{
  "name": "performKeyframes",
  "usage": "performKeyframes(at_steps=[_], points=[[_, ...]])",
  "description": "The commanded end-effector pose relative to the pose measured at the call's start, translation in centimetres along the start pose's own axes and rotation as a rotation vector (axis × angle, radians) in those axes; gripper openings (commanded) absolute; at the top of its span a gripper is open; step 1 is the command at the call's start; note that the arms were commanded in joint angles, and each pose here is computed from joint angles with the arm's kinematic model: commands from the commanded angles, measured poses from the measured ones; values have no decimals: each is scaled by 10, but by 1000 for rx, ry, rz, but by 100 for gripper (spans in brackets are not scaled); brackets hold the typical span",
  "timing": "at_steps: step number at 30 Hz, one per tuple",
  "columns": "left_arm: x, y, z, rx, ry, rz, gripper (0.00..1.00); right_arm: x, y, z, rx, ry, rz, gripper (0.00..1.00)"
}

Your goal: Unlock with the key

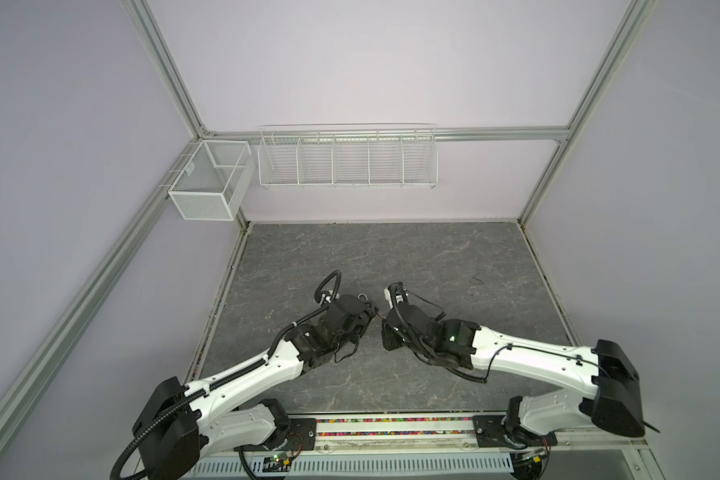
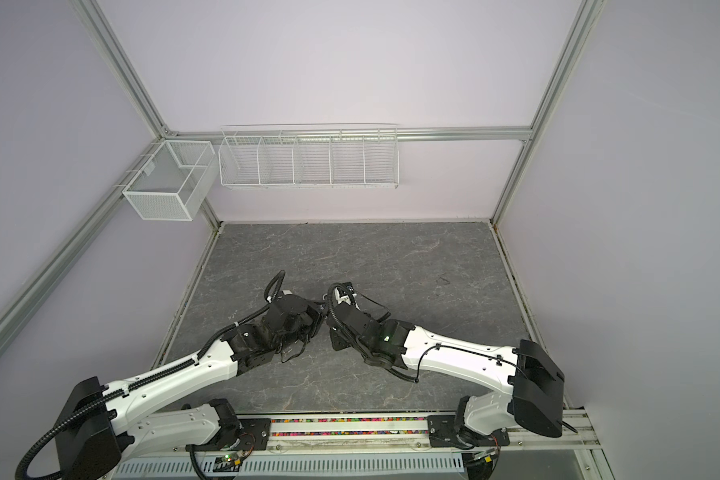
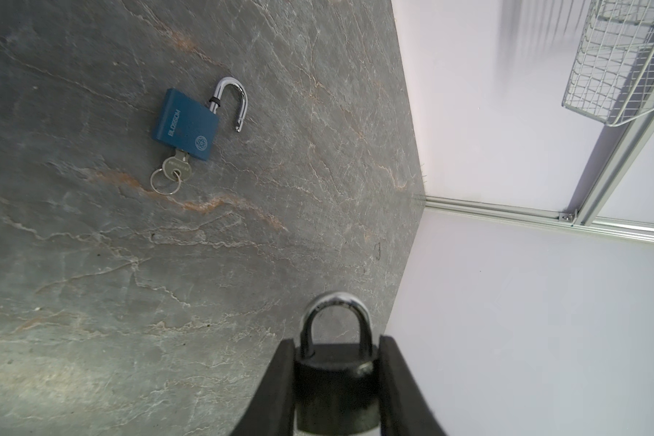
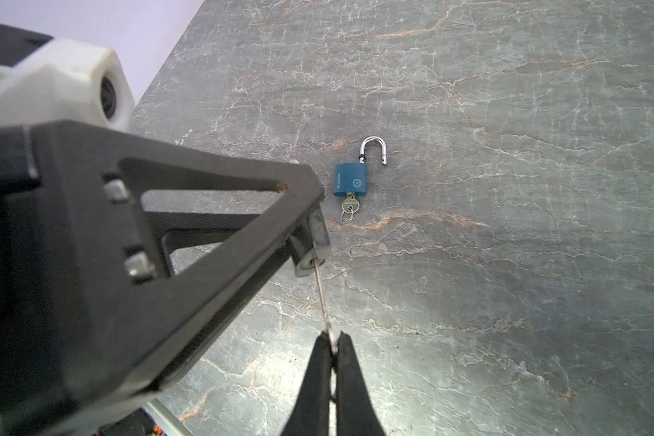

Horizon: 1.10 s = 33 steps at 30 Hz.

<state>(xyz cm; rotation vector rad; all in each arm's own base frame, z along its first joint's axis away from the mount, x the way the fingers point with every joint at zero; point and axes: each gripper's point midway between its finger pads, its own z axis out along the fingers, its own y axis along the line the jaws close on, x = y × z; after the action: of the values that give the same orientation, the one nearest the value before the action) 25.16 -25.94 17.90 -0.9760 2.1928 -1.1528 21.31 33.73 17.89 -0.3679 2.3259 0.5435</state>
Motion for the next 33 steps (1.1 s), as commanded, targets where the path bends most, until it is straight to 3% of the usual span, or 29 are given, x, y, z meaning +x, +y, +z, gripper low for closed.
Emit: performKeyframes(at_steps=[1, 11, 15, 19, 25, 33], points=[[-4, -13, -9, 49, 1, -27, 0, -3, 0, -1, 18, 1, 29, 6], [2, -18, -12, 34, 10, 14, 0, -27, 24, 2, -40, -43, 47, 6], [2, -13, -12, 34, 8, 2, 0, -38, 15, -5, 21, -75, 39, 6], [1, -6, -10, 10, 2, 7, 0, -45, 16, -14, -15, -120, 49, 6], [6, -15, -7, 36, 26, -6, 0, -34, 17, -2, -3, -76, 51, 6], [13, -27, -9, 93, 60, -90, 0, -24, 43, 11, -109, -37, 85, 6]])
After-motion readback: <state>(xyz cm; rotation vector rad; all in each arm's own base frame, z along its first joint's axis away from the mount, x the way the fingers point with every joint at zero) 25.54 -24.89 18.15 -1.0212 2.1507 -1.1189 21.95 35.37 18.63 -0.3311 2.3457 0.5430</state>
